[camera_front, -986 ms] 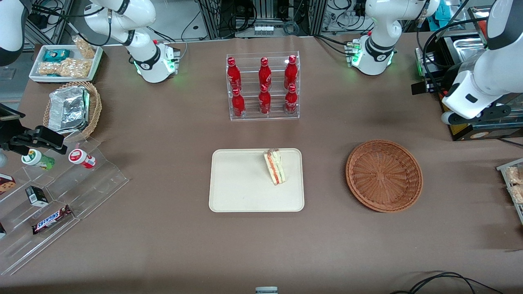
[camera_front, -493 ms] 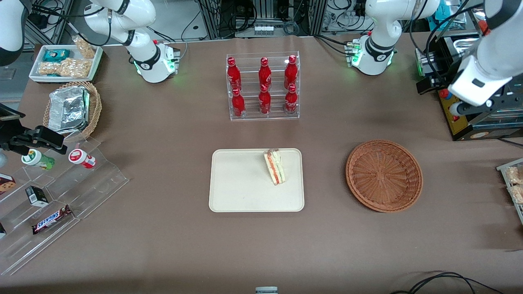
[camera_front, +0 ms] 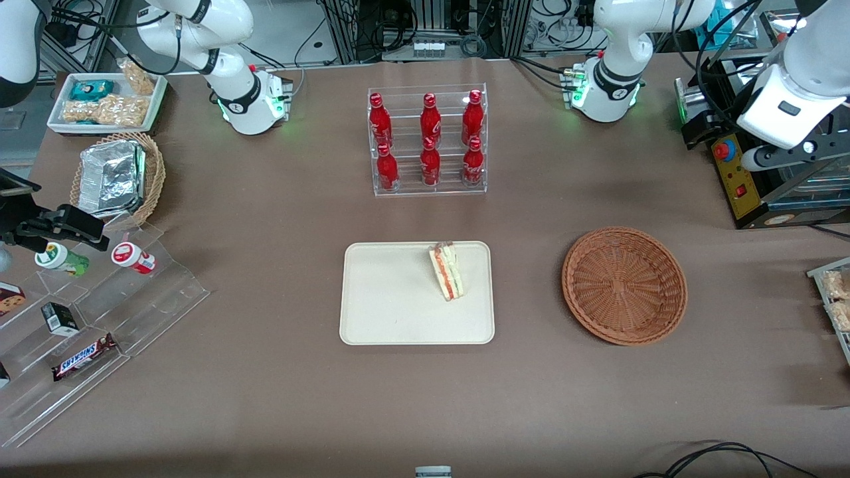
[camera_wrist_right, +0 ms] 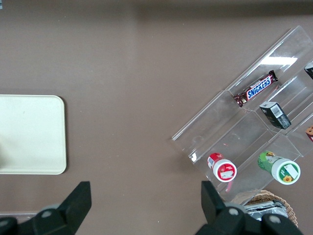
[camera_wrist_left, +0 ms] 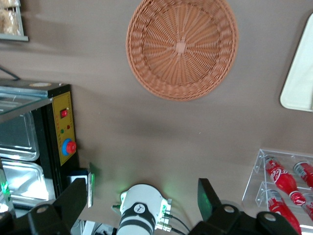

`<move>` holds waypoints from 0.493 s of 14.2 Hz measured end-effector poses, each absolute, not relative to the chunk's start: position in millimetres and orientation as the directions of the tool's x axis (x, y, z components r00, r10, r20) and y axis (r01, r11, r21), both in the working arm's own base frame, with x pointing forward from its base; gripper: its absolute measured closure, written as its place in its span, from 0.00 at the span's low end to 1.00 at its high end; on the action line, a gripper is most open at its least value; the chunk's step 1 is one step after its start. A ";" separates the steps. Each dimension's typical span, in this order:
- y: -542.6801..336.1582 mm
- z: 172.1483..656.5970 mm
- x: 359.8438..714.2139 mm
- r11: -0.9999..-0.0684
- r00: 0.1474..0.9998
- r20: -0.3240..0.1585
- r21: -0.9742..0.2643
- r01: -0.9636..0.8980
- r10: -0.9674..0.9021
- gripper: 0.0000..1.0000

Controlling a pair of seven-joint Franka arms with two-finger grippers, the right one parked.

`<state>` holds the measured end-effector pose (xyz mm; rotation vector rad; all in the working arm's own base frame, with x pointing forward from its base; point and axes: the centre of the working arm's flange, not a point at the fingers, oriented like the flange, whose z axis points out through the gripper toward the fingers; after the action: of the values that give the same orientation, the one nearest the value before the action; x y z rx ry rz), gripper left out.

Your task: Place sandwich from basket to tray

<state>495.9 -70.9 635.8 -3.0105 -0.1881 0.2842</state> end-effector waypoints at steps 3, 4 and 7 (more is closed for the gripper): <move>-74.5 638.5 505.0 -0.989 0.983 -0.134 -0.098 0.112 0.124 0.00; -75.0 641.2 505.5 -0.989 0.984 -0.126 -0.095 0.111 0.123 0.00; -75.3 647.0 505.6 -0.990 0.986 -0.113 -0.091 0.112 0.122 0.00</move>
<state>505.6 -75.3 647.0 -3.0465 -0.1797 0.1808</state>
